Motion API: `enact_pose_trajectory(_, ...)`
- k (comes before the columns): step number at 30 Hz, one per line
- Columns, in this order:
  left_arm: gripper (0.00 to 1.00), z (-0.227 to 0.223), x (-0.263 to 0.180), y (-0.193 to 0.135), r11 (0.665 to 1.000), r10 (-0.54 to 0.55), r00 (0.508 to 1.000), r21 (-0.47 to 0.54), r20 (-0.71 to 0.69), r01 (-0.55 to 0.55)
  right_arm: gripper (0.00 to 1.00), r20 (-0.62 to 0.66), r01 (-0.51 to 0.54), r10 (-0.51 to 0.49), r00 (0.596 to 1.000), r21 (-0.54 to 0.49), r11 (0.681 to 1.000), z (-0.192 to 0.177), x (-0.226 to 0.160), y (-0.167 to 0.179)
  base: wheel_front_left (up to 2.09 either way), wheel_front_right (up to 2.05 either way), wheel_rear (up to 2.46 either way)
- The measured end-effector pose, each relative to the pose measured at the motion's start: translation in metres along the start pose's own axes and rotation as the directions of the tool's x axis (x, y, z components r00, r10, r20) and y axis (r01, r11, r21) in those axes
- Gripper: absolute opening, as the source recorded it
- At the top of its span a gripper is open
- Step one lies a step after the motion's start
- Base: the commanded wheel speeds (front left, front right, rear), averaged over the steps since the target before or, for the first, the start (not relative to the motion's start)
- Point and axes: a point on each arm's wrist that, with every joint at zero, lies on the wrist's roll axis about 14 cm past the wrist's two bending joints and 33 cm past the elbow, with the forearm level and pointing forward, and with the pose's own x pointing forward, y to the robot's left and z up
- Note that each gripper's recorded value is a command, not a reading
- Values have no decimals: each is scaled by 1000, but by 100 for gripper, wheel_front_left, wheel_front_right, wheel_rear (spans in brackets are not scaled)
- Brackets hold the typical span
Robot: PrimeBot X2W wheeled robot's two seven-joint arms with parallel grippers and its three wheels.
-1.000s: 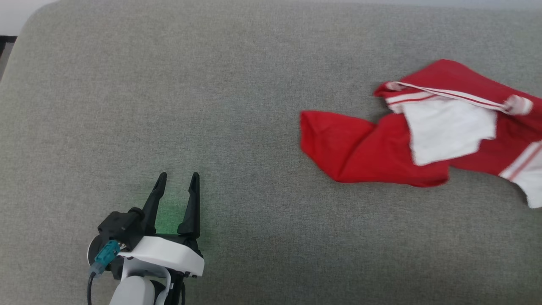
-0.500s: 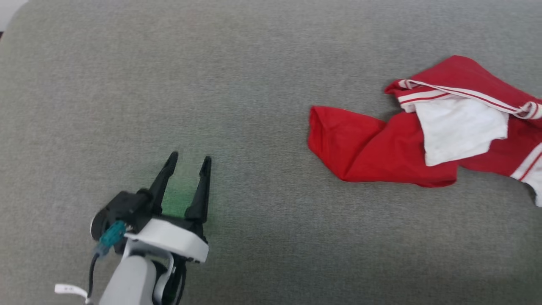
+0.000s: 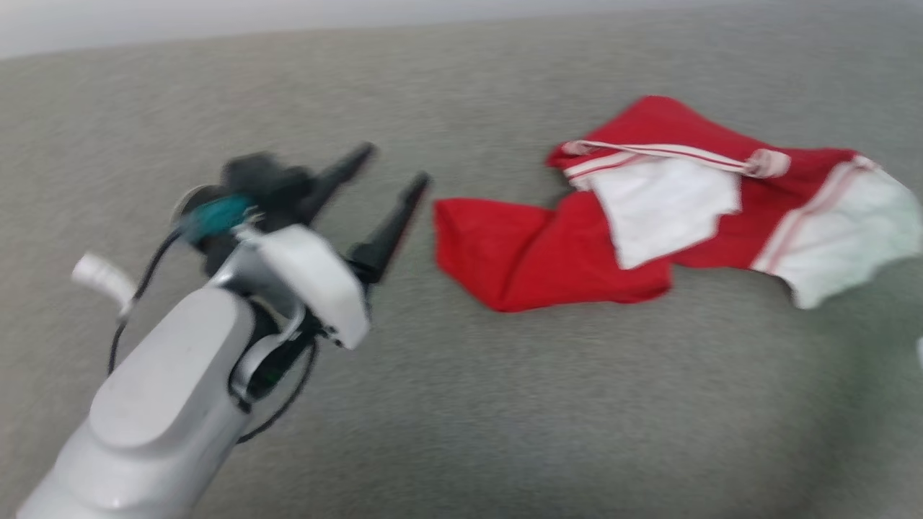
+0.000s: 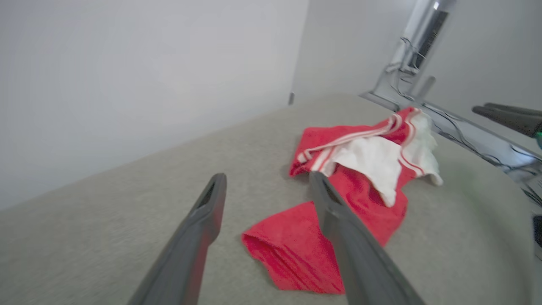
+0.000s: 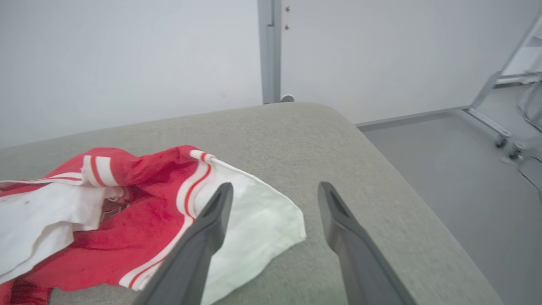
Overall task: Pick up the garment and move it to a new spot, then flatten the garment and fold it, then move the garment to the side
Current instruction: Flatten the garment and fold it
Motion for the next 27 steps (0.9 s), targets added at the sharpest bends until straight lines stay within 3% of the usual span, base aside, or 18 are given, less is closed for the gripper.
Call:
enact_pose_trajectory(3,100,-7,22,-39,984,-158,975,-109,-154,142,100,40,14,-15,999,20,1000,2,-21,-5,0,0,0)
enact_pose_trajectory(8,100,-21,46,-92,925,-366,859,-242,-359,293,100,83,38,-42,996,54,998,6,-47,-9,0,0,0)
enact_pose_trajectory(15,100,-46,67,-148,834,-533,712,-425,-457,352,100,80,97,-103,992,74,993,0,-67,-25,0,0,0)
enact_pose_trajectory(19,100,-62,81,-150,826,-535,692,-473,-485,307,100,65,118,-123,990,76,990,-7,-69,-30,0,0,0)
enact_pose_trajectory(27,100,-89,101,-130,857,-480,691,-458,-540,236,100,38,141,-144,989,78,987,-19,-70,-34,0,0,0)
